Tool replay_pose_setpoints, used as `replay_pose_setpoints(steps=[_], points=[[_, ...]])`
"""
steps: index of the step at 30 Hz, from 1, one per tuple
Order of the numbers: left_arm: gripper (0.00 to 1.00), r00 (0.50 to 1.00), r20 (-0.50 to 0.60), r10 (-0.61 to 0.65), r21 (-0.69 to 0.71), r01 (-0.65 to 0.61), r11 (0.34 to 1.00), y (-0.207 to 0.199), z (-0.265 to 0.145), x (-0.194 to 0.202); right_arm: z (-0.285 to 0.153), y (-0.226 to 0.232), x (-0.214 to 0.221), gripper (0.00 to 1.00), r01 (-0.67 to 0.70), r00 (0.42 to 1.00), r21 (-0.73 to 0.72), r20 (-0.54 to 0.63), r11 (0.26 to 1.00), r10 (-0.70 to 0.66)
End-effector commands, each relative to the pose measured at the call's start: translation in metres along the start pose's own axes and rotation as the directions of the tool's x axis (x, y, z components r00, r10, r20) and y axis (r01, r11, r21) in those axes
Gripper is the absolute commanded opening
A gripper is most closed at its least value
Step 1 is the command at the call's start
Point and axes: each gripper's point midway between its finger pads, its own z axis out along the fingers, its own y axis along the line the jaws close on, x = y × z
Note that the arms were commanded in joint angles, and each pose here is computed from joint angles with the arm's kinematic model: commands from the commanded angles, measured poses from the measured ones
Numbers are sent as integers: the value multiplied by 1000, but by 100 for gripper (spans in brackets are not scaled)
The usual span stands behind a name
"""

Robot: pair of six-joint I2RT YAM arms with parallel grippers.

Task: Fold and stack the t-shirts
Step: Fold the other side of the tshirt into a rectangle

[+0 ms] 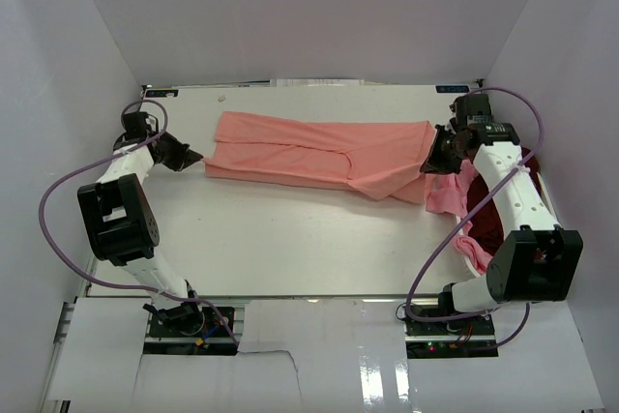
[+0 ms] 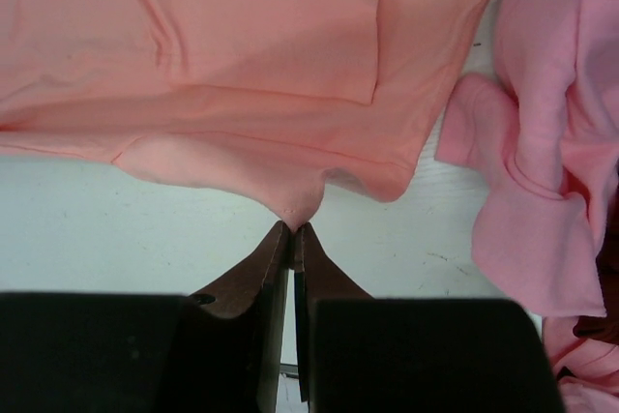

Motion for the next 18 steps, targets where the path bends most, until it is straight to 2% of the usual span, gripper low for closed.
replay_pose_setpoints(steps=[1, 10, 18], points=[[0, 1000, 13, 2, 38, -3, 999, -18, -4, -10, -11, 6, -27, 9, 26, 998, -8, 65, 1000, -25], [0, 999, 50, 7, 59, -10, 998, -36, -5, -26, 0, 6, -44, 9, 23, 998, 9, 66, 1000, -24], [0, 999, 51, 20, 53, -23, 998, -46, 11, -37, 14, 4, -50, 8, 28, 998, 24, 50, 999, -29]])
